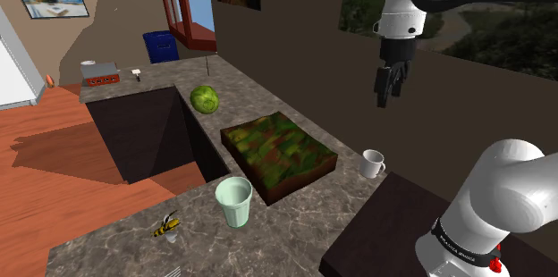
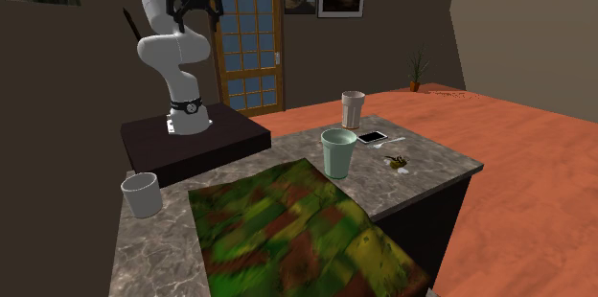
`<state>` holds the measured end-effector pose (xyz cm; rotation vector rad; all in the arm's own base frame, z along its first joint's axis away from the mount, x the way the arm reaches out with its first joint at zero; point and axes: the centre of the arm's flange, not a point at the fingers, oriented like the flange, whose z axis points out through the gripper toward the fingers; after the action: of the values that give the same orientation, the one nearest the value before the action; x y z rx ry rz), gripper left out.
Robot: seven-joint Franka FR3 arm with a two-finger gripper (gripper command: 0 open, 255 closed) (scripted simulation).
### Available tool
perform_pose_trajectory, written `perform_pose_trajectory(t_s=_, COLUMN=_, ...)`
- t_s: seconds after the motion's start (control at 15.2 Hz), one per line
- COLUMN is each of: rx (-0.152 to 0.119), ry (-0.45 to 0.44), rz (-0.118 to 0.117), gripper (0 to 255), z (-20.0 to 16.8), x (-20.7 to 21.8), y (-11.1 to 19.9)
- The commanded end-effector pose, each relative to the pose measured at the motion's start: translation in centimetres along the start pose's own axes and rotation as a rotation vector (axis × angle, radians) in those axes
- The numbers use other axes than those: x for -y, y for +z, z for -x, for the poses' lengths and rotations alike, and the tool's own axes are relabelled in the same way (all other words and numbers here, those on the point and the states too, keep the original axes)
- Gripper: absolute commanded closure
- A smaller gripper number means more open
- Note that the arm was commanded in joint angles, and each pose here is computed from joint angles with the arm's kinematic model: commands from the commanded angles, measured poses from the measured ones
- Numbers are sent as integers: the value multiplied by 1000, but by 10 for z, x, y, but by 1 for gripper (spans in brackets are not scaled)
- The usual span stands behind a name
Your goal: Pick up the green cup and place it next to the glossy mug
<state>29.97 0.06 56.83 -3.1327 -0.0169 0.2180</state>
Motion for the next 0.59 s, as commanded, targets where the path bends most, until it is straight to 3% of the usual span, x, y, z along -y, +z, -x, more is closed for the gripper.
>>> perform_pose_trajectory(t_s=0.0, rx=0, ry=0, rz=0, gripper=0, z=0, x=0, y=0)
perform_pose_trajectory(t_s=0.53, rx=11, ry=4, rz=-43, gripper=0, z=-72, x=43, y=61)
